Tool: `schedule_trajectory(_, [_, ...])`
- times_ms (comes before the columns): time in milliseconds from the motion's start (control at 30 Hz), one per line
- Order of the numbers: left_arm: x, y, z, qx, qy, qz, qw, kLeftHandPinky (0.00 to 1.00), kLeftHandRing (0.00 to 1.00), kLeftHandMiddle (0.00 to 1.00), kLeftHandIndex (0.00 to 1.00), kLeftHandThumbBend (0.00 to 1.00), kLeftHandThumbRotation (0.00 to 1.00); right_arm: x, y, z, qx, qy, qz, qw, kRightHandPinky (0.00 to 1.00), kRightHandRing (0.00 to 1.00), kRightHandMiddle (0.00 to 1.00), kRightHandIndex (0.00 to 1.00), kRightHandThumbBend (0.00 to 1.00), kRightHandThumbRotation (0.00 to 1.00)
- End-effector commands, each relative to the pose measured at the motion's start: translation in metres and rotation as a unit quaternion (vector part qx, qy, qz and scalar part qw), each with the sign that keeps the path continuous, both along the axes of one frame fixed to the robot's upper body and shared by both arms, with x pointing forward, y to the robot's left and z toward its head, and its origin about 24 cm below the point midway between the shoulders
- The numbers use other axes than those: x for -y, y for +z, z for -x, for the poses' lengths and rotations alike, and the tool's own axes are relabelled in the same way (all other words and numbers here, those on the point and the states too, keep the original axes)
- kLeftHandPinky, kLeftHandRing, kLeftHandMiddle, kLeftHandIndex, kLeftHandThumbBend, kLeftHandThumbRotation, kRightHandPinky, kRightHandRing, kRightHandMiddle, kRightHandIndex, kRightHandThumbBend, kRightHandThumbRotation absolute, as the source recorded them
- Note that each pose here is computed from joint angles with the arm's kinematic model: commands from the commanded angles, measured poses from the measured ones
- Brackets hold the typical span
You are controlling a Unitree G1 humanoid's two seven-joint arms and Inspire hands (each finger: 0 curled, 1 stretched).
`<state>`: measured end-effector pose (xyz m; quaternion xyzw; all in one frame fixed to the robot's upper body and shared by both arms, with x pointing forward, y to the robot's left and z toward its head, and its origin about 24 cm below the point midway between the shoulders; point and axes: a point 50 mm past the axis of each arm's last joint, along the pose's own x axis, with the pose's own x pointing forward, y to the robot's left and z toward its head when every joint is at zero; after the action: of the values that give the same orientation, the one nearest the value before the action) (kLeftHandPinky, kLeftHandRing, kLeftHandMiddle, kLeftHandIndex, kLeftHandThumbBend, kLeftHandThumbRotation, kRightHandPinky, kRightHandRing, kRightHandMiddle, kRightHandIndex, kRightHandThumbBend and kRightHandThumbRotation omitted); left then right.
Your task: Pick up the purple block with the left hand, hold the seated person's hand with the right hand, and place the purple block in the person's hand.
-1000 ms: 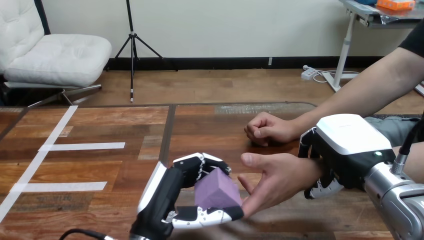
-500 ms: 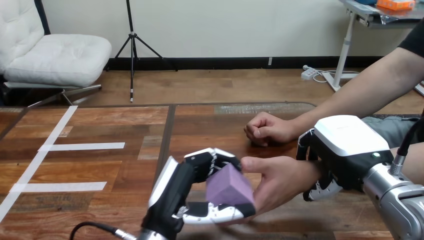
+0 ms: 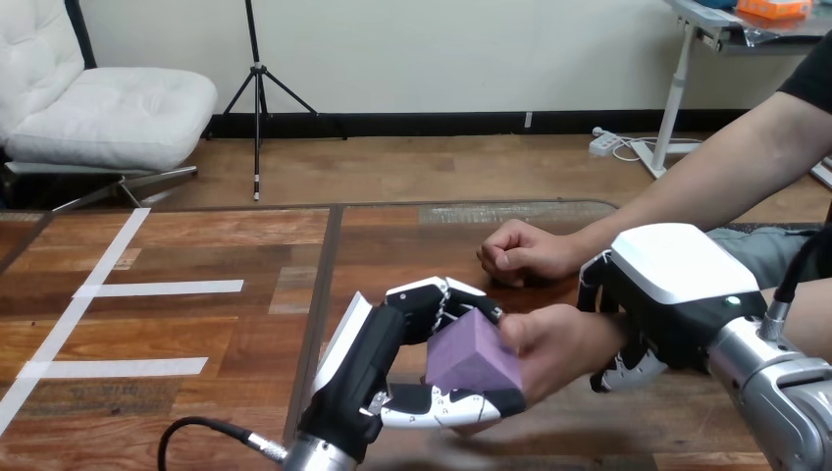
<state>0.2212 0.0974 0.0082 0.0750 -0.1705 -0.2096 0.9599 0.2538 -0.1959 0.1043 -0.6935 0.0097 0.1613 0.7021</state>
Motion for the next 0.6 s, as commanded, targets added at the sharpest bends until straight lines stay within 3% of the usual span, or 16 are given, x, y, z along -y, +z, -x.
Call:
schedule_trajectory(0, [0.0059, 0.0154, -0.0137, 0.036, -0.002, 0.01, 0.9993, 0.41, 0.47, 0.53, 0.55, 0.79, 0.12, -0.0103, 0.0255, -0.0146, 0.058, 0.017, -0.01, 0.9981, 0.39, 0.46, 0.52, 0.52, 0.76, 0.0])
schedule_trajectory(567, [0.0079, 0.0151, -0.0142, 0.032, -0.004, 0.007, 0.9994, 0.41, 0.47, 0.52, 0.54, 0.8, 0.14, -0.0137, 0.0258, -0.016, 0.057, 0.021, -0.009, 0.9981, 0.35, 0.42, 0.5, 0.51, 0.77, 0.0])
